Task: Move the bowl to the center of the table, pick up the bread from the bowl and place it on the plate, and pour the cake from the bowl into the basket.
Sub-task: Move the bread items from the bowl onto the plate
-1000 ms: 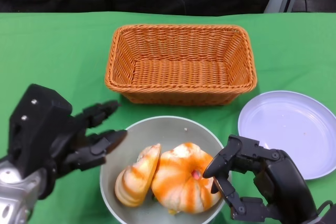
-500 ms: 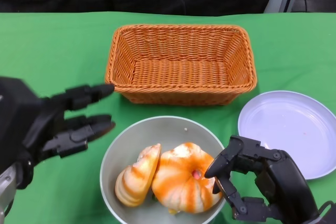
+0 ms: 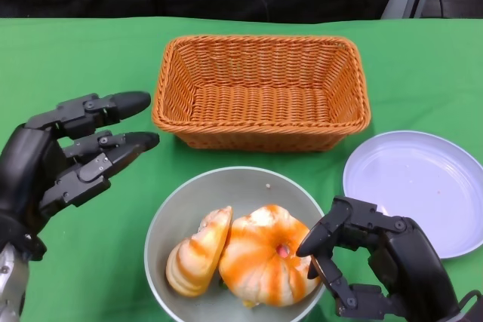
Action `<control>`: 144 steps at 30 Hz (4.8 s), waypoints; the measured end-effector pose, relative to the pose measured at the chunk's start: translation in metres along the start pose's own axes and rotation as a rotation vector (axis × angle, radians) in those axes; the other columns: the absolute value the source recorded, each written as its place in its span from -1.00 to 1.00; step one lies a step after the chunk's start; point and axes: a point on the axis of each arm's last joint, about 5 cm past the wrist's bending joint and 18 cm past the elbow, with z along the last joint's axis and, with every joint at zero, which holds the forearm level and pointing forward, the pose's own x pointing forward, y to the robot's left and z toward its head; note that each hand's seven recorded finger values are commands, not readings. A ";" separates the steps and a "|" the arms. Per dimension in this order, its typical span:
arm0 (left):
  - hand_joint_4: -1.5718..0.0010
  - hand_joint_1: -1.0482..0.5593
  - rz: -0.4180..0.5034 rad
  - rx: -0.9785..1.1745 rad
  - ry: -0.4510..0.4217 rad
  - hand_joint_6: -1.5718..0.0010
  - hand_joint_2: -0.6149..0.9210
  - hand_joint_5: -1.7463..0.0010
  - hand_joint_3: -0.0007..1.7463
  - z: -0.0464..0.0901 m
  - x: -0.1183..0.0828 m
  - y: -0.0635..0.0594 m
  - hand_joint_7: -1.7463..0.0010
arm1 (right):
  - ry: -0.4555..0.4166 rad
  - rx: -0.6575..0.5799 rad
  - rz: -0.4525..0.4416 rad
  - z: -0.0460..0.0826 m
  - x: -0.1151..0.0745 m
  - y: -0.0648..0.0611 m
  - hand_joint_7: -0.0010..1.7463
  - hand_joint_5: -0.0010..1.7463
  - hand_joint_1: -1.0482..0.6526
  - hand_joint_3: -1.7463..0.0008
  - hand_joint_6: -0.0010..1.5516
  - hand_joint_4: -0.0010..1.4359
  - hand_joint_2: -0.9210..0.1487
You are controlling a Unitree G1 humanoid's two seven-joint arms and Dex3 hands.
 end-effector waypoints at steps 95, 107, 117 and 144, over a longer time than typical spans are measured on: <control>-0.01 0.21 0.162 -0.007 -0.183 -0.06 0.58 -0.63 0.11 -0.024 0.028 -0.020 -0.33 | -0.273 -1.284 0.531 0.036 0.076 0.073 -0.99 -0.82 -0.73 0.96 -0.25 -0.10 -1.00; 0.01 0.18 0.176 0.003 -0.190 -0.09 0.62 -0.67 0.09 -0.017 0.029 -0.021 -0.31 | -0.143 -1.318 0.604 0.034 0.078 0.084 -0.99 -0.45 -0.71 0.93 -0.22 -0.21 -1.00; -0.01 0.22 0.178 -0.025 -0.212 -0.09 0.63 -0.66 0.11 -0.014 0.029 -0.021 -0.31 | -0.091 -1.389 0.659 0.028 0.088 0.097 -0.99 -0.74 -0.73 0.92 -0.19 -0.16 -1.00; 0.02 0.23 0.134 -0.056 -0.235 -0.07 0.65 -0.68 0.08 -0.008 0.029 -0.022 -0.34 | -0.323 -1.230 0.587 -0.017 0.092 0.092 -0.98 0.27 -0.17 1.00 0.34 0.16 -0.91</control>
